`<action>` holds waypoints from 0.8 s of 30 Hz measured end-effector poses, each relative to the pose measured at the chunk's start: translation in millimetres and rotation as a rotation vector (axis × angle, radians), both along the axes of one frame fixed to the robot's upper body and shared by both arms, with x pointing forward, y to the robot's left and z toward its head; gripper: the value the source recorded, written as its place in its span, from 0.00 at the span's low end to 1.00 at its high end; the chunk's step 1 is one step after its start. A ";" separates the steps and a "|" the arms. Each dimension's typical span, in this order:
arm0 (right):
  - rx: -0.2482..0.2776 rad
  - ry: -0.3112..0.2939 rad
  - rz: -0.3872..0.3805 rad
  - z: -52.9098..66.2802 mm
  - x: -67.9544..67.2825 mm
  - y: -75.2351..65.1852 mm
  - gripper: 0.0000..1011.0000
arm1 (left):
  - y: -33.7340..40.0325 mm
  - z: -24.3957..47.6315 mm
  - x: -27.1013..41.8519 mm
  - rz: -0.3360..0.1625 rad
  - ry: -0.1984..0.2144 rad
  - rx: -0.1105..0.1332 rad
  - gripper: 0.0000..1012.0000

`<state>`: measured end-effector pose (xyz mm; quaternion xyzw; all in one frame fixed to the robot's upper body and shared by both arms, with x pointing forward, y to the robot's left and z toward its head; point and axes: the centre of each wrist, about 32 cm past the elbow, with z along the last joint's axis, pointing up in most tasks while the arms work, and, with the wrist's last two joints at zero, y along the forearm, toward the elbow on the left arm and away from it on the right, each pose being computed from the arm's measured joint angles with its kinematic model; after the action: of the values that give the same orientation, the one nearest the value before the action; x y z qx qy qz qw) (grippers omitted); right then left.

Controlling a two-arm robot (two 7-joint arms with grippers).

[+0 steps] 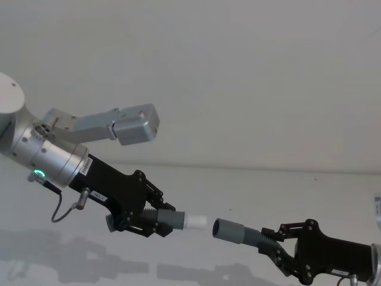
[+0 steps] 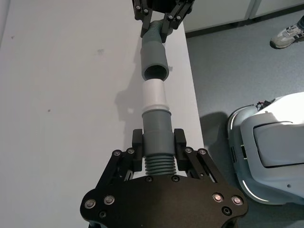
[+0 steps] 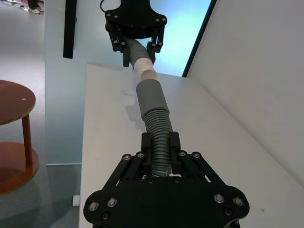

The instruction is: Use both hands to pick up one end of the pipe from the table, align the ends, and insert them.

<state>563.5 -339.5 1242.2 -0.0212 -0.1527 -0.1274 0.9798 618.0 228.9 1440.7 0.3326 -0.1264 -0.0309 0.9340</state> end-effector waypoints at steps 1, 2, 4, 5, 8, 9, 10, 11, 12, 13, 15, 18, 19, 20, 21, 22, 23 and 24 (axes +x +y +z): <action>0.000 0.000 0.000 0.1 0.2 0.0 0.19 | 0.0 0.0 0.2 -0.001 0.000 0.000 0.35; 0.000 0.000 0.001 0.3 0.4 0.1 0.19 | -0.3 -0.2 0.6 -0.001 0.001 0.001 0.35; 0.001 0.000 0.002 0.6 1.0 0.5 0.19 | -0.9 -0.3 1.7 -0.003 0.003 0.002 0.35; 0.001 0.001 0.003 0.7 1.2 0.6 0.19 | -1.1 -0.4 1.9 -0.004 0.003 0.002 0.35; 0.003 0.001 0.005 1.0 1.9 1.0 0.19 | -1.6 -0.6 2.8 -0.006 0.004 0.003 0.35; 0.004 0.001 0.005 1.2 2.2 1.2 0.19 | -2.0 -0.7 3.4 -0.007 0.005 0.004 0.35; 0.004 0.001 0.006 1.3 2.5 1.4 0.19 | -2.3 -1.0 4.0 -0.008 0.006 0.005 0.35; 0.004 0.001 0.006 1.3 2.5 1.4 0.19 | -2.3 -1.0 4.0 -0.008 0.006 0.005 0.35; 0.004 0.002 0.007 1.5 2.9 1.6 0.19 | -2.5 -1.2 4.6 -0.009 0.008 0.006 0.35; 0.005 0.002 0.008 1.6 3.1 1.7 0.19 | -2.6 -1.3 4.8 -0.009 0.008 0.006 0.35; 0.006 0.002 0.009 1.8 3.5 2.0 0.19 | -3.0 -1.7 5.8 -0.010 0.010 0.007 0.35; 0.006 0.002 0.012 2.0 4.1 2.6 0.19 | -3.2 -2.0 6.9 -0.011 0.012 0.008 0.35; 0.007 0.002 0.014 2.1 4.3 2.8 0.19 | -3.3 -2.1 7.2 -0.011 0.012 0.009 0.35; 0.007 0.002 0.014 2.1 4.3 2.8 0.19 | -3.3 -2.1 7.5 -0.010 0.012 0.009 0.35; 0.007 0.002 0.015 2.1 4.4 3.1 0.19 | -3.4 -2.1 7.6 -0.011 0.012 0.010 0.35; 0.007 0.002 0.017 2.3 4.6 3.4 0.19 | -3.5 -2.2 8.1 -0.011 0.013 0.011 0.35; 0.007 0.001 0.017 2.3 4.6 3.5 0.19 | -3.5 -2.2 8.3 -0.011 0.013 0.011 0.35; 0.007 0.001 0.018 2.3 4.7 3.5 0.19 | -3.6 -2.2 8.4 -0.011 0.013 0.012 0.35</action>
<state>568.1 -336.0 1244.6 -0.0167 -0.1519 -0.1191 0.9811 626.5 225.3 1438.5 0.3371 -0.1218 -0.0390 0.9328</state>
